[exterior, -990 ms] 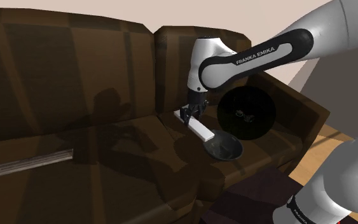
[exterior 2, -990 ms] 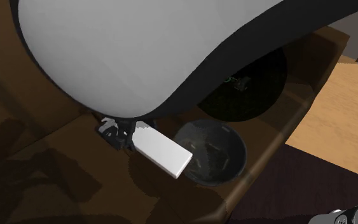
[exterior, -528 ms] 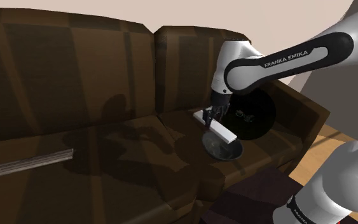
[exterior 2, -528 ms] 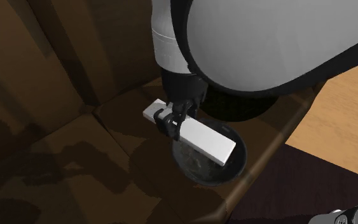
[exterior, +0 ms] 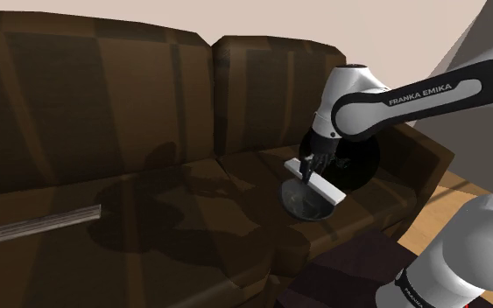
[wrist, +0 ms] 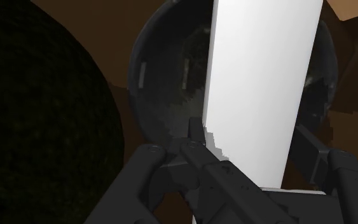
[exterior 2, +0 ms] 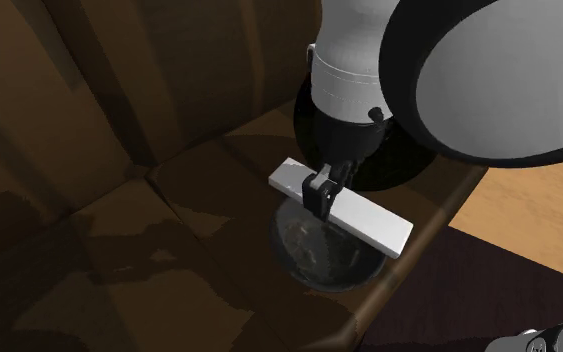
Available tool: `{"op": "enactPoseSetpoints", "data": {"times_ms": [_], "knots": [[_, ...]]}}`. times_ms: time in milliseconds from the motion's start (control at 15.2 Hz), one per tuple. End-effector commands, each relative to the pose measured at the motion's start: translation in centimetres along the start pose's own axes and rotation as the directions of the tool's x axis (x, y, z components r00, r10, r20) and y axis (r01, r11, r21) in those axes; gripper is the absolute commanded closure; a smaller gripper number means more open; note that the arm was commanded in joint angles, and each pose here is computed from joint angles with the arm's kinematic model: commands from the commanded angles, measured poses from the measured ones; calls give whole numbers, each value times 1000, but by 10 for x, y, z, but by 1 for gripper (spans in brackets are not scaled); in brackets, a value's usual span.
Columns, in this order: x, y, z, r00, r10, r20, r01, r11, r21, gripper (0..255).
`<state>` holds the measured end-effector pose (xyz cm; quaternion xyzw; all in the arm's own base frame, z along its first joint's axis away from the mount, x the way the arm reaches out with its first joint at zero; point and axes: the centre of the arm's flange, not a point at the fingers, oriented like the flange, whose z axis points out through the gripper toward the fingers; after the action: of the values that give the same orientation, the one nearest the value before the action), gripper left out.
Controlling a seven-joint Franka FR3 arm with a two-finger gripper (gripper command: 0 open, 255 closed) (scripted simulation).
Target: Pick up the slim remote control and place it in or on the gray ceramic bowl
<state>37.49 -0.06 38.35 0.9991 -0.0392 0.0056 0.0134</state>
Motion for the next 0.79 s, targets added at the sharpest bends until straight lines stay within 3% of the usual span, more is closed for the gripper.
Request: {"op": "enactPoseSetpoints", "data": {"times_ms": [0, 726], "knots": [[-1, 0, 11, 1000, 0, -1, 0, 1000, 0, 255], [-1, -1, 60, 1000, 0, -1, 0, 1000, 0, 255]]}}
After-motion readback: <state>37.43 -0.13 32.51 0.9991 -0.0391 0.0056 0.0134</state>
